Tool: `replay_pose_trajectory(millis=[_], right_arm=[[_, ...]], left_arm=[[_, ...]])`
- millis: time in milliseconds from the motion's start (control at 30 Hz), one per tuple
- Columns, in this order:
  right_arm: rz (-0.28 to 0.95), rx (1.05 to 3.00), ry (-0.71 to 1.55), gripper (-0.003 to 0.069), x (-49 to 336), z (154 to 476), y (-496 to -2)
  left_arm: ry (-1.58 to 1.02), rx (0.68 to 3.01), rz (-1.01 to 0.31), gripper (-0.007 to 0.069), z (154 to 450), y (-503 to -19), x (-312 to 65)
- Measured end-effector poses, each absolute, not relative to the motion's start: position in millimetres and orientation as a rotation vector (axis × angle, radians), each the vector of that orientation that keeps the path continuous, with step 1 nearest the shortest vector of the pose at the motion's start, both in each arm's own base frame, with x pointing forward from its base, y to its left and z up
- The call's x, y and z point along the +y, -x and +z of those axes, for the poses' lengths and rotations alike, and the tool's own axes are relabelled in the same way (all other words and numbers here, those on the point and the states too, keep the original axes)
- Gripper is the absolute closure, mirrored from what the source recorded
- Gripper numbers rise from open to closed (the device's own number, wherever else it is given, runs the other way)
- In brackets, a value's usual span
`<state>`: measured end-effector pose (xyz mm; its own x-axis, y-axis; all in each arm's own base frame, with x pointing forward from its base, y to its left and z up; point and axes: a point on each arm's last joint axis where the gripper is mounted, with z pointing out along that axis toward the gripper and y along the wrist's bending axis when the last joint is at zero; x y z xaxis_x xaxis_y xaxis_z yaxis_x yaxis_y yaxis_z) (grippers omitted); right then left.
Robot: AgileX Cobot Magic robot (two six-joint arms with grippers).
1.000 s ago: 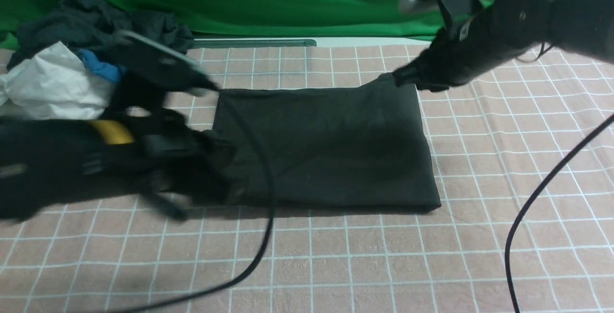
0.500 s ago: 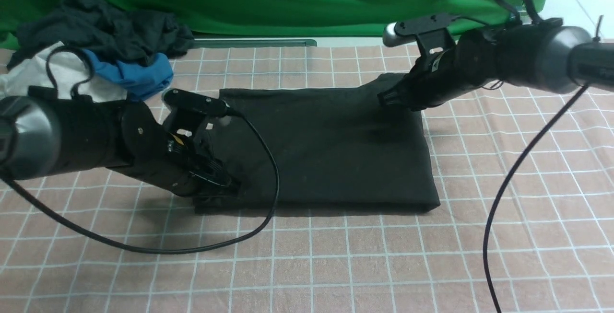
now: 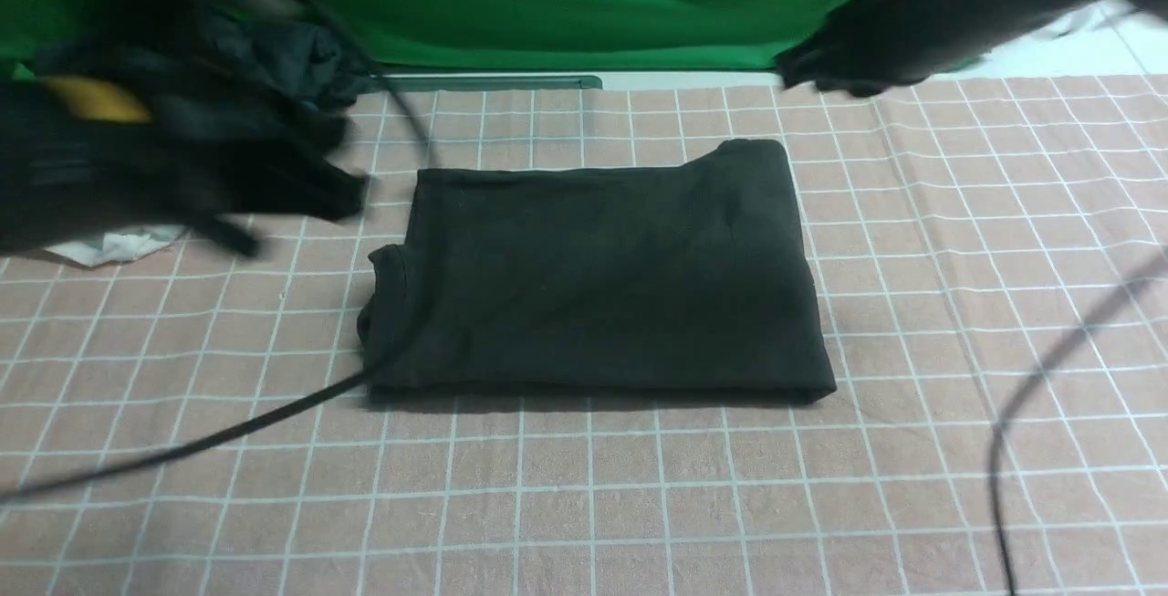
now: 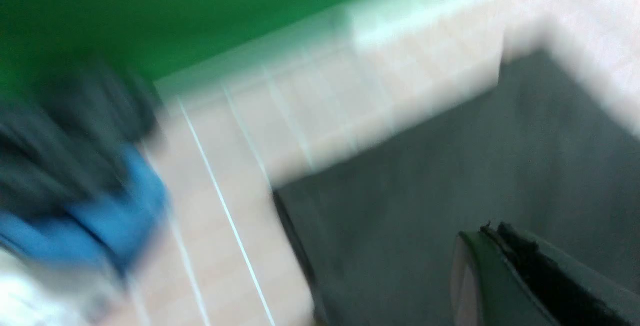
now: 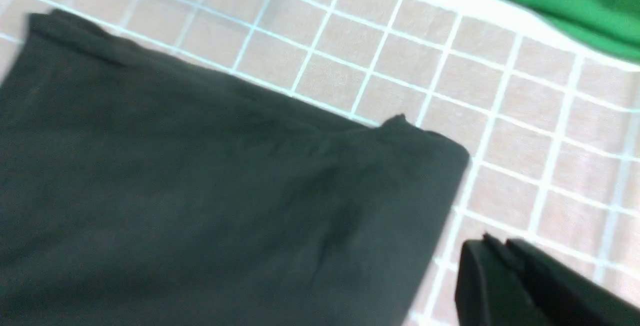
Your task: Fold a long-sleeved shirt over a pink coffee tablecloth.
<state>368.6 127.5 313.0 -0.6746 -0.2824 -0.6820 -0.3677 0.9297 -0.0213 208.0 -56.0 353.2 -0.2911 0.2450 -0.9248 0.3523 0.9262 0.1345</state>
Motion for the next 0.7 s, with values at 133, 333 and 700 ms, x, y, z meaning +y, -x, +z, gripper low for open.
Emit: replay_pose_trajectory(millis=[133,333,700], right_arm=[[0.159,2.347,0.441,0.0631,111.2,325.7,-320.7],[0.189,2.342,0.371,0.0641,83.5,325.4,-239.6],[0.255,2.259,0.248,0.0638,49.1,290.6,-139.3]], left_arm=[[-0.376,1.651,-0.104,0.0608,372.4,-139.4,-38.6],[-0.330,1.478,-0.118,0.0608,348.0,-69.0,-22.1],[-0.330,1.465,-0.115,0.0608,302.2,-48.1,-17.1]])
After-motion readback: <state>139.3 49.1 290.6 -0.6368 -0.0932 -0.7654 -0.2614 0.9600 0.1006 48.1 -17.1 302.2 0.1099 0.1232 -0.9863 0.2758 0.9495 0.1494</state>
